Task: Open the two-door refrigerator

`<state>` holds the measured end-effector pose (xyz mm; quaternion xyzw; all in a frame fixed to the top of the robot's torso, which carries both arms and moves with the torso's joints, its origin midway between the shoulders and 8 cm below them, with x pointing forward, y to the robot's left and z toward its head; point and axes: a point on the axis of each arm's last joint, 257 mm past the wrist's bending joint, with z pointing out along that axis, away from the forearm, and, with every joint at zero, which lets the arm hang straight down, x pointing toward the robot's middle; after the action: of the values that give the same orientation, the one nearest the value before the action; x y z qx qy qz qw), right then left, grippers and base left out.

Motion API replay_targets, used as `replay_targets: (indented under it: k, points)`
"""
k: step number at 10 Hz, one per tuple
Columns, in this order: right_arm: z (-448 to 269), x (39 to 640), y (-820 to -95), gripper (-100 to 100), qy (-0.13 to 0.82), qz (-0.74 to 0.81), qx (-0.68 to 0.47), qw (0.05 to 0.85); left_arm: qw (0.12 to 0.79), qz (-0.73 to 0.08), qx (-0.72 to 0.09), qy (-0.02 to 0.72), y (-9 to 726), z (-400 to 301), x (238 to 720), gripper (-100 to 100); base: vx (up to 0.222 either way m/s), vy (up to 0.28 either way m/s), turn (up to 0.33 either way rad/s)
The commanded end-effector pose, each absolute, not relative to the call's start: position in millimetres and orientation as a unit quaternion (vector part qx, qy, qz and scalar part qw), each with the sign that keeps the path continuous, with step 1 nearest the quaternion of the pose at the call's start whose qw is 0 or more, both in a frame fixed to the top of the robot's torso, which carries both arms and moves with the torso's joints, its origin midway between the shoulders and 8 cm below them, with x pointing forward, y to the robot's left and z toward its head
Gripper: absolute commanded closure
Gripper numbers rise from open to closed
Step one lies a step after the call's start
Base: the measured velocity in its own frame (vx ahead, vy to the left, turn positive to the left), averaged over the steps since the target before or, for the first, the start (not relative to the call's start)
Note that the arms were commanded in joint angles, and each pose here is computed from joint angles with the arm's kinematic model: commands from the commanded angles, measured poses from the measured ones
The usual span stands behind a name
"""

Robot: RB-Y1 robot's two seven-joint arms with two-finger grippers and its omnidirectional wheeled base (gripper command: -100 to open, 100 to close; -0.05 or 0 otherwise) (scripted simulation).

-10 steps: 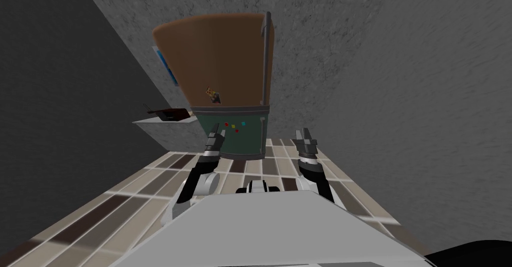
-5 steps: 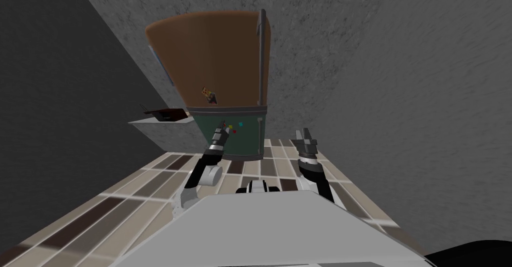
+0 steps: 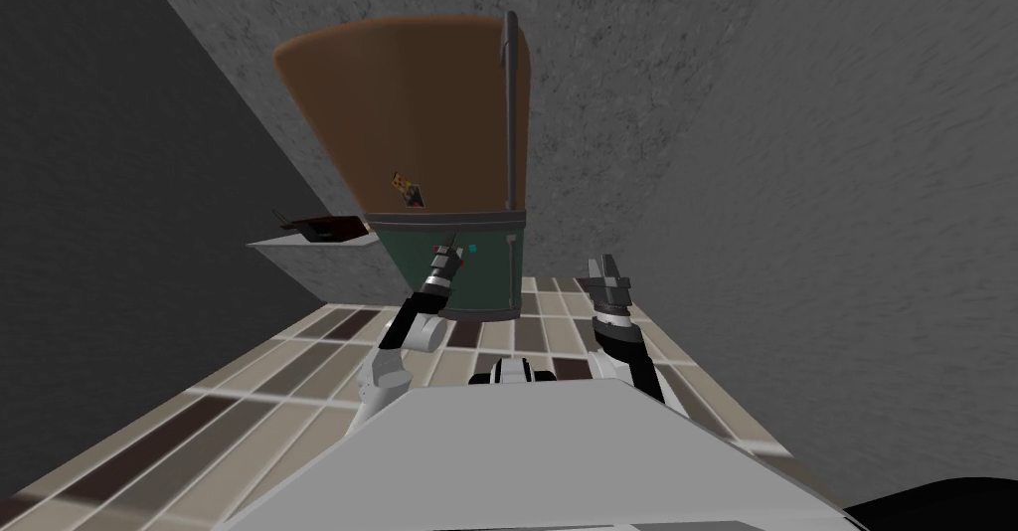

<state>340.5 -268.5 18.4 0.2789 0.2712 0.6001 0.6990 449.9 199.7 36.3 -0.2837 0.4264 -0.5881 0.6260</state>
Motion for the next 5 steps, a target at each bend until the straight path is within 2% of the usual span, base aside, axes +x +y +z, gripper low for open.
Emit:
replay_targets:
  k: [1,5]
  points:
    - [18.4,340.5,-268.5,0,0.271,0.600,0.279,0.699,0.617,-0.588,-0.281,0.442,185.1,41.5,463.1,-100,0.040,-0.071,-0.004]
    - [18.4,340.5,-268.5,0,0.271,0.600,0.279,0.699,0.607,-0.584,-0.276,0.464,168.6,48.2,481.0,-100,0.032,-0.078,-0.002]
